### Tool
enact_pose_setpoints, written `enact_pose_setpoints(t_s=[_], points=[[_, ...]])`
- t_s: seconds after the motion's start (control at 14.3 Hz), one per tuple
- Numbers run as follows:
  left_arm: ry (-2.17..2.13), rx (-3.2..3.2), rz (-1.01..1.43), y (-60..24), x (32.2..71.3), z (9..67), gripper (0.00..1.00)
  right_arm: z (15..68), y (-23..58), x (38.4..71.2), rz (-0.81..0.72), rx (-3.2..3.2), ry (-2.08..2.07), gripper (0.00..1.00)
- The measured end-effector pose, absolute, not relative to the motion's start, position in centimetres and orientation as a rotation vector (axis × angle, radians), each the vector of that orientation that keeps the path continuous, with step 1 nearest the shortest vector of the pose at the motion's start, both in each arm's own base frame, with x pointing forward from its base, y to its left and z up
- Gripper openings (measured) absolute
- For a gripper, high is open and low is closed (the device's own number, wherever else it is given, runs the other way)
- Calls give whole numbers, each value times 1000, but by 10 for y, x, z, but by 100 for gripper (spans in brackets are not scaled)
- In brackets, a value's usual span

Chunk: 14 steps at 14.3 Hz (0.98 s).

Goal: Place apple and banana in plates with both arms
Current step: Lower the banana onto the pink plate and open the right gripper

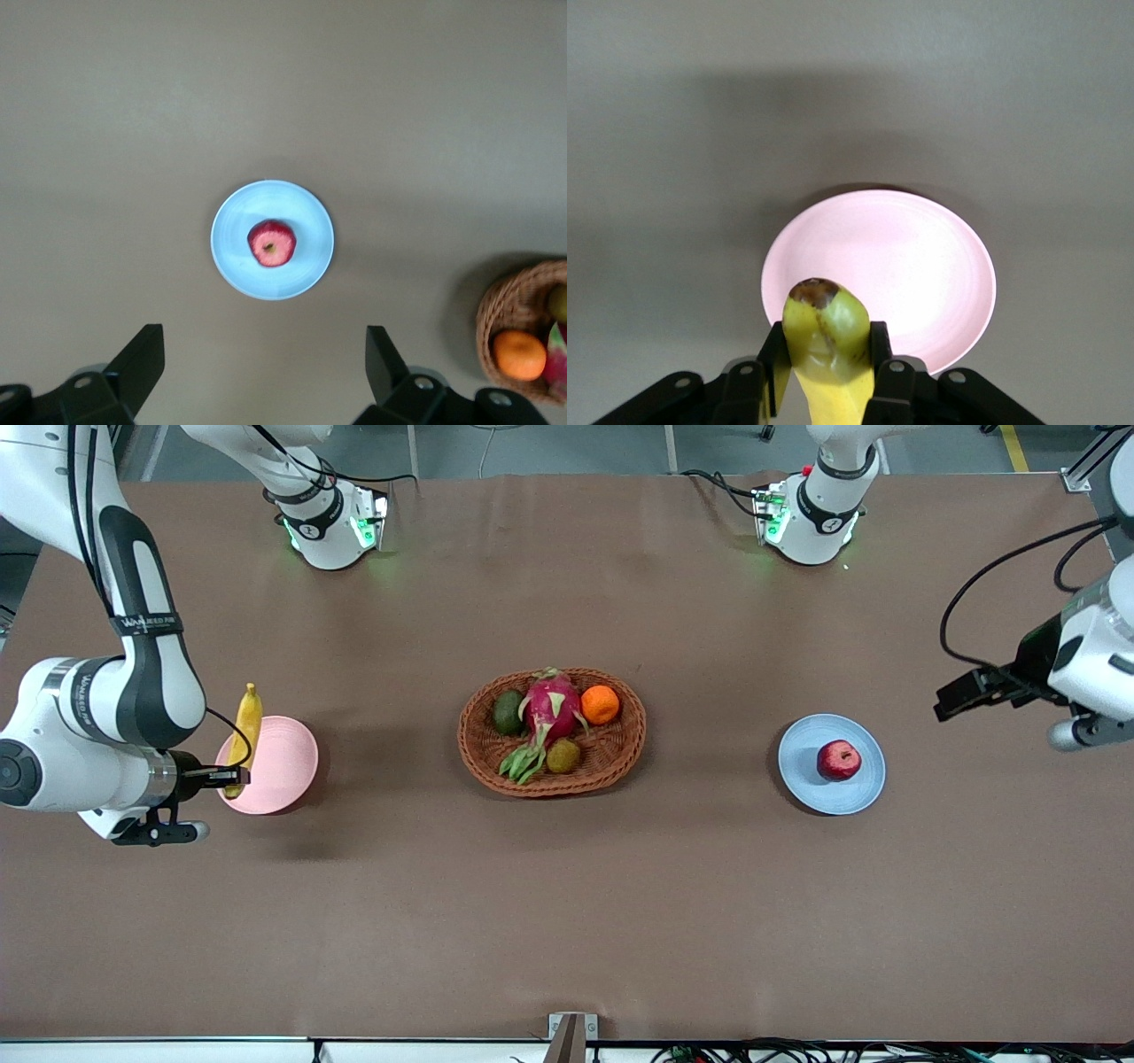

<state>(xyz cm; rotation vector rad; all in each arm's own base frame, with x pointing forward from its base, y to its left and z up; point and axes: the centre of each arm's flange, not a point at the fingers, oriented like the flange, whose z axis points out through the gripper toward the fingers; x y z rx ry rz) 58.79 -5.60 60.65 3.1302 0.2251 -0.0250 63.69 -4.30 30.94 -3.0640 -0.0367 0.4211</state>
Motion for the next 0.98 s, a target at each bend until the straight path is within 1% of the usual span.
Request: enact_pose_setpoints(t_s=[0.35,0.63,0.7,0.77,0.84,0.91,0.98], points=[[40,3167,35,-51,565,642,100,262,-47,638,445,-3064,-26,41],[18,3174,16,-42,552,645,100,224,-48,638,466,-3063,-32,41],[17,3166,11,-43,551,645,100,221,-48,637,477,-3060,-30,45],[16,3157,7,-44,551,644,100,223,-50,637,492,-3056,-27,53],[13,3152,5,-45,551,643,100,230,-51,638,504,-3052,-25,65],[10,3150,4,-47,551,642,100,246,-51,641,491,-3053,-26,74],[5,3149,3,-49,551,642,100,266,-51,645,458,-3059,-27,85]])
